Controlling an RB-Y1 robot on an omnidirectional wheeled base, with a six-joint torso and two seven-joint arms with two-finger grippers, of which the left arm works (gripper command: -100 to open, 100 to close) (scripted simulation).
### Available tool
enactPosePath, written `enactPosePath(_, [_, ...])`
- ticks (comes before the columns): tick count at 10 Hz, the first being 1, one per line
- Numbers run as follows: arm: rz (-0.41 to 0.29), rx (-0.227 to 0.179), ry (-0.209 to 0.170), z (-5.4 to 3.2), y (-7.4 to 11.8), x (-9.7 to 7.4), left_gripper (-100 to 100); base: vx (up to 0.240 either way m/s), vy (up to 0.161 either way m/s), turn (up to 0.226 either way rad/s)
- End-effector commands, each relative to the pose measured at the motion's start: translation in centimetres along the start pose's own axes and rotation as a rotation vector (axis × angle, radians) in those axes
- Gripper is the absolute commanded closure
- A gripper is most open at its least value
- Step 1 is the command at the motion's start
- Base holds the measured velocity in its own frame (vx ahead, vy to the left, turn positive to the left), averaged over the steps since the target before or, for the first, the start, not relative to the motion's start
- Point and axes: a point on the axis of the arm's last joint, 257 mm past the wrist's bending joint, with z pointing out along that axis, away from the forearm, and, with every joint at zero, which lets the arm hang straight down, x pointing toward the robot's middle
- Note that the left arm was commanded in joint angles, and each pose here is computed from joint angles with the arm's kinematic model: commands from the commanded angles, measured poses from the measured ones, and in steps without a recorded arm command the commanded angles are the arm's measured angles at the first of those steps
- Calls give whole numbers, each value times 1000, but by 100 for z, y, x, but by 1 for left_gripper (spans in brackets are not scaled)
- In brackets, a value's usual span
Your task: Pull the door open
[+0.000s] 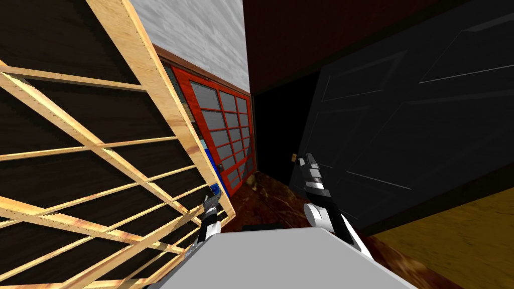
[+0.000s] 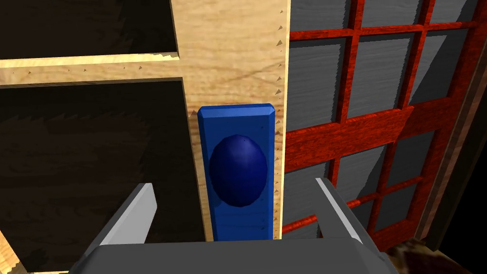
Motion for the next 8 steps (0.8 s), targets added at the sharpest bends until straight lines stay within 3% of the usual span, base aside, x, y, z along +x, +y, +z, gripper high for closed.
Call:
enactPosePath(1, [-3,8,1,19,-177,25,-100,185,34,-40])
enactPosePath(2, [-1,5,1,27,-111,19,-100,77,17,-7])
enactPosePath(3, [-1,5,1,27,-111,19,100,-9,-3,7])
enactPosePath(8, [-1,5,1,27,-111,19,100,-14,-3,-3])
